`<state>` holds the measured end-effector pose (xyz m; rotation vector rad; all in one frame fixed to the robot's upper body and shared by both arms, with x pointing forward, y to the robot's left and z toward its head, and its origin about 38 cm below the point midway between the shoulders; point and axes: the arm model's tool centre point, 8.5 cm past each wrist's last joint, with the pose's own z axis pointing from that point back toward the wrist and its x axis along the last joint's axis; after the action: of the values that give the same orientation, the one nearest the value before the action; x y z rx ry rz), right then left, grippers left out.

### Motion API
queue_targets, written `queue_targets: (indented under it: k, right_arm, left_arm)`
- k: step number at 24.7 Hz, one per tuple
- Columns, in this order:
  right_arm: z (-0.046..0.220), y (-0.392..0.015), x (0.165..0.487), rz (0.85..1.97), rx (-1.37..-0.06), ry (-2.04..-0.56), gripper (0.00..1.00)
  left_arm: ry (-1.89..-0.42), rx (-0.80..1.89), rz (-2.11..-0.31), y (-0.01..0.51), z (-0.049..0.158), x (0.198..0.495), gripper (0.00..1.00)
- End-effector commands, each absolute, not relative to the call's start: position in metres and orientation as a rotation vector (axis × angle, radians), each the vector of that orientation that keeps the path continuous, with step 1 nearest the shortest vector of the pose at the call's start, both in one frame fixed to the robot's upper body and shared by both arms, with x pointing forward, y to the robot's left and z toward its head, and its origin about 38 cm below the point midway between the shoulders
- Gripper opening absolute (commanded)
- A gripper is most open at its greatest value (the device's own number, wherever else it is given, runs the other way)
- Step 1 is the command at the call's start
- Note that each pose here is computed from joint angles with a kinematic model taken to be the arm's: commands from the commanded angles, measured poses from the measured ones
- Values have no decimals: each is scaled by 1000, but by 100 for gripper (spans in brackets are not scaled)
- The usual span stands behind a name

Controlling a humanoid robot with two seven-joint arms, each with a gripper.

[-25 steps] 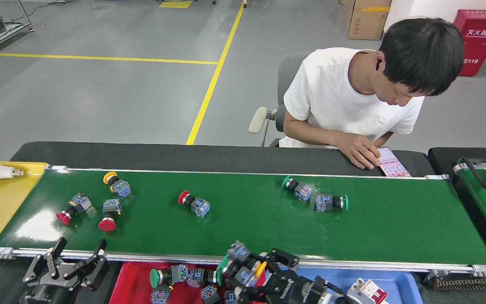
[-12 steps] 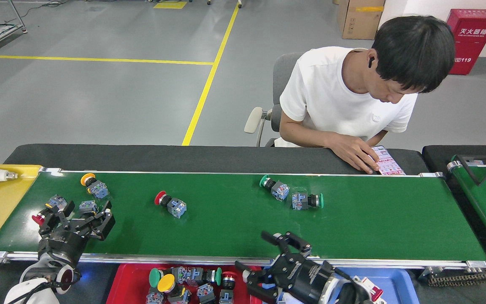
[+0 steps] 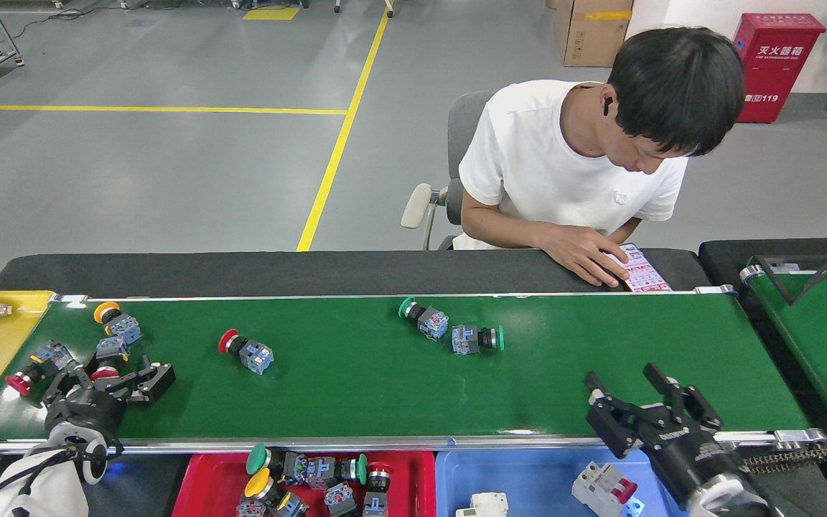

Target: Pick switch part from conveyor to tray

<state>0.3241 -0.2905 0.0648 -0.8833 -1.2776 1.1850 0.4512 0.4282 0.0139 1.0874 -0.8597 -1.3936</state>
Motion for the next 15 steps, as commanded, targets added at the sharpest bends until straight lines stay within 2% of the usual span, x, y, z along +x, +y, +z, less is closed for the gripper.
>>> queue_targets:
  k: [1,5,9,12,15]
  right_arm:
    - [70,-309,315,1138,-1017,-1267,97]
    - [69,-316,298,1129,-1091,-1279,97]
    - [71,-318,292,1128,-1100,-1271,97]
    - [69,-319,291,1128,-1096,-1263,97]
    - [67,-319,291,1132,-1092,-1262,97]
  left_arm:
    - [-927,1103,-1389,427,26,457,4]
    - [-1070,1130,-1350,417,36,441,3]
    - [-1180,1204,-1392,392,50,399,2]
    - [-1286,1217,-1495,355,60,331,3]
    - [-1361,1104,-1650,310,49,264,4]
